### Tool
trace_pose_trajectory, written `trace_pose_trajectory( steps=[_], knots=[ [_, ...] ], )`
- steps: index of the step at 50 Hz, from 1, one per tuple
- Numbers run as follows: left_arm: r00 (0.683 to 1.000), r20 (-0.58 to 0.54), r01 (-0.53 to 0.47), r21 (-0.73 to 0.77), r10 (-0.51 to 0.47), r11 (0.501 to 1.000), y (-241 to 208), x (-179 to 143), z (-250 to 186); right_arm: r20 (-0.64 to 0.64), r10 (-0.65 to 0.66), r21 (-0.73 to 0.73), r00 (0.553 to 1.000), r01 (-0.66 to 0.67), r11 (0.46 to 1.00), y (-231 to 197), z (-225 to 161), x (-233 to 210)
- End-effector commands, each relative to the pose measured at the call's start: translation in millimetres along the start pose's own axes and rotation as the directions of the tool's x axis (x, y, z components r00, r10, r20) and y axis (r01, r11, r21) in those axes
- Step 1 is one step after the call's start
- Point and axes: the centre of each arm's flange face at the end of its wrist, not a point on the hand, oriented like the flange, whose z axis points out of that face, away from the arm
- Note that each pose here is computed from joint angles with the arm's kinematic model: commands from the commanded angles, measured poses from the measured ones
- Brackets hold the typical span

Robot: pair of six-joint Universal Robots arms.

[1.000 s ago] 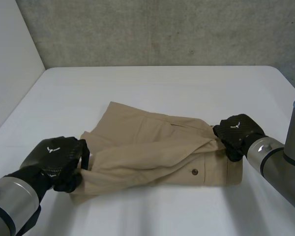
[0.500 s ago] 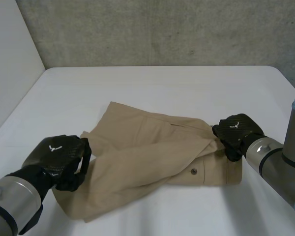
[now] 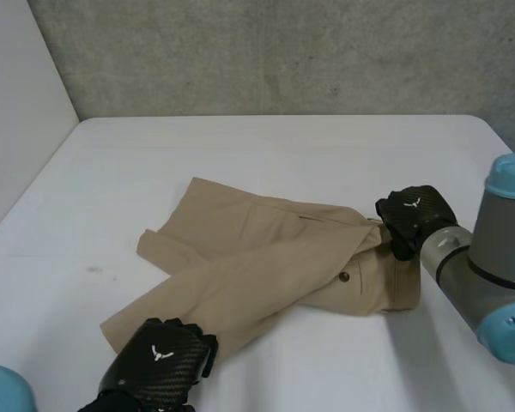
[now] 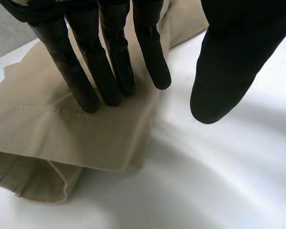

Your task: Fold the shorts.

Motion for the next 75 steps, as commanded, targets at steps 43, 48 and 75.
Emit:
trace_pose_trajectory(
  steps=[43,48,75],
  knots=[
    [0.930,0.351,-0.117,0.009,0.107,0.993,-7.6,-62.6,124.7,0.052,0.019,-0.019,0.998,-0.018,1.000,6.2,-0.7,-15.1],
    [0.931,0.348,-0.114,-0.007,0.110,0.993,-2.0,-62.4,133.3,0.052,0.018,-0.019,0.999,-0.017,1.000,6.2,-0.7,-15.1],
    [0.931,0.366,-0.162,0.382,0.012,0.910,-130.5,-96.8,3.3,0.049,-0.048,-0.019,0.998,0.049,0.999,-21.5,-35.5,3.5]
  ],
)
